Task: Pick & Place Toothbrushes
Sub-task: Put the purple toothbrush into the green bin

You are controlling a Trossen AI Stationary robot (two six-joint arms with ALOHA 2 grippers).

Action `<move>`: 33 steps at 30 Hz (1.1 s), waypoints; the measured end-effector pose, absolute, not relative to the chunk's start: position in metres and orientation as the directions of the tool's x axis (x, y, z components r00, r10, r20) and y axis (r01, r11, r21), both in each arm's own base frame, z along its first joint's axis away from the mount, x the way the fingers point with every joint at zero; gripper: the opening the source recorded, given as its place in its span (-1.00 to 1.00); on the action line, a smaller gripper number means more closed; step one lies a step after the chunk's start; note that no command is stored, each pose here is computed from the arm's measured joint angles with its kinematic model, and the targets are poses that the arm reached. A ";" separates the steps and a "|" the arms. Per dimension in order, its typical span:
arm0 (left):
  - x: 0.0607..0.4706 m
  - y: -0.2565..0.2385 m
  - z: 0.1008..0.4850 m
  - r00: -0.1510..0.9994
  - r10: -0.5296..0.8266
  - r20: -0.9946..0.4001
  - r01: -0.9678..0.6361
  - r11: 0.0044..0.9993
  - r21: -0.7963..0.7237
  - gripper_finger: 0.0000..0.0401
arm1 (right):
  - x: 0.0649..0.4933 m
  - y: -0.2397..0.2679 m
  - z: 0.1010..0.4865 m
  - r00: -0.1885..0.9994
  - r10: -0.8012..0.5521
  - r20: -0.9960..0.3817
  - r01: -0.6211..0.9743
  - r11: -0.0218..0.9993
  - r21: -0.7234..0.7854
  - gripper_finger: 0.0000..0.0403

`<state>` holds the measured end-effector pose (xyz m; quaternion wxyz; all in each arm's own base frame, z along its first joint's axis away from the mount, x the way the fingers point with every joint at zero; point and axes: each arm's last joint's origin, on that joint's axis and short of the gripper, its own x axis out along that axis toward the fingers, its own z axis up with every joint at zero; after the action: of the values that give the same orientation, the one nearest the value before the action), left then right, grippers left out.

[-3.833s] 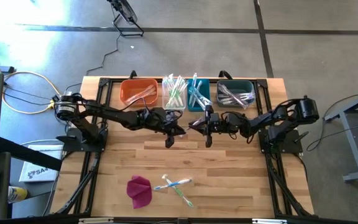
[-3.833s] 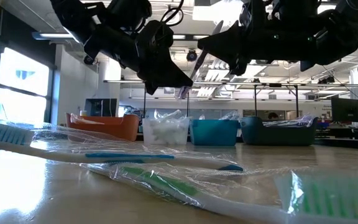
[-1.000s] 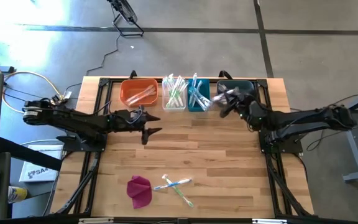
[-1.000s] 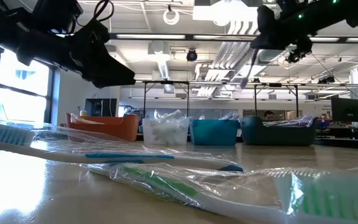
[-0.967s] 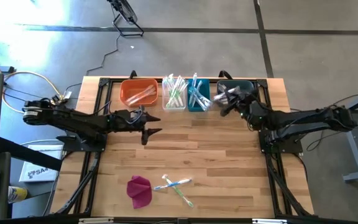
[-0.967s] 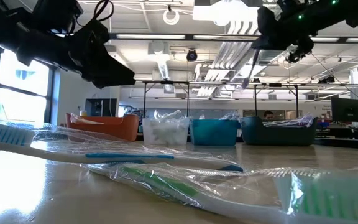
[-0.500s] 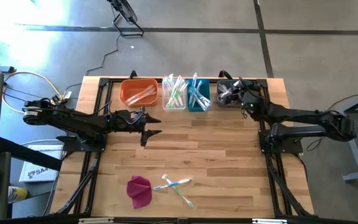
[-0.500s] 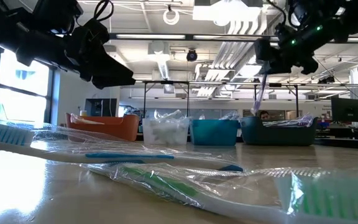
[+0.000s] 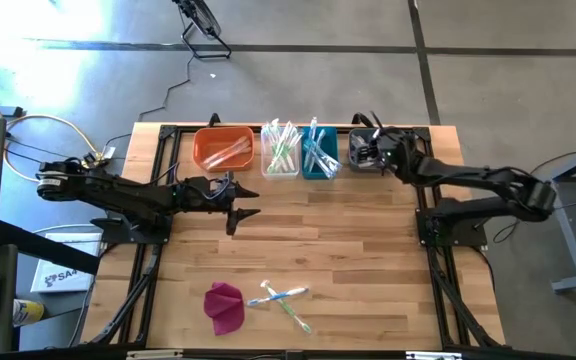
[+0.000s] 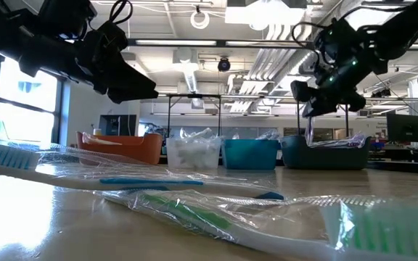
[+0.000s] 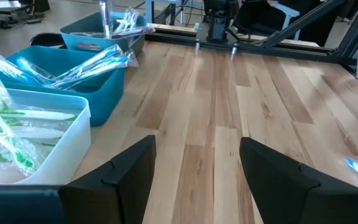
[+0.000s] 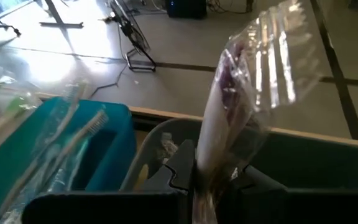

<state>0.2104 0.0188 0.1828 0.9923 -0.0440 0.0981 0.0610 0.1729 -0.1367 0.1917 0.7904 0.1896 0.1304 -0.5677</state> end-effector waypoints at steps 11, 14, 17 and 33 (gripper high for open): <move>0.210 0.019 0.182 0.972 0.112 -0.208 -0.130 0.989 -0.075 0.14 | 0.175 -0.149 0.172 0.245 -0.846 -0.473 0.969 0.206 0.133 -0.67; 0.210 0.019 0.181 0.969 0.114 -0.219 -0.132 0.989 -0.072 0.14 | 0.174 -0.148 0.174 0.221 -0.861 -0.457 0.975 0.193 0.108 -0.52; 0.210 0.019 0.181 0.968 0.114 -0.224 -0.132 0.989 -0.069 0.14 | 0.172 -0.148 0.177 0.194 -0.878 -0.437 0.981 0.165 0.105 -0.35; 0.210 0.019 0.180 0.966 0.115 -0.233 -0.133 0.989 -0.066 0.14 | 0.154 -0.141 0.207 0.011 -0.959 -0.282 1.000 0.012 -0.002 -0.12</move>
<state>0.2099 0.0188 0.1798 0.9906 -0.0408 0.1148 0.0625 0.1544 -0.1414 0.2067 0.7041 0.0996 0.1020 -0.6957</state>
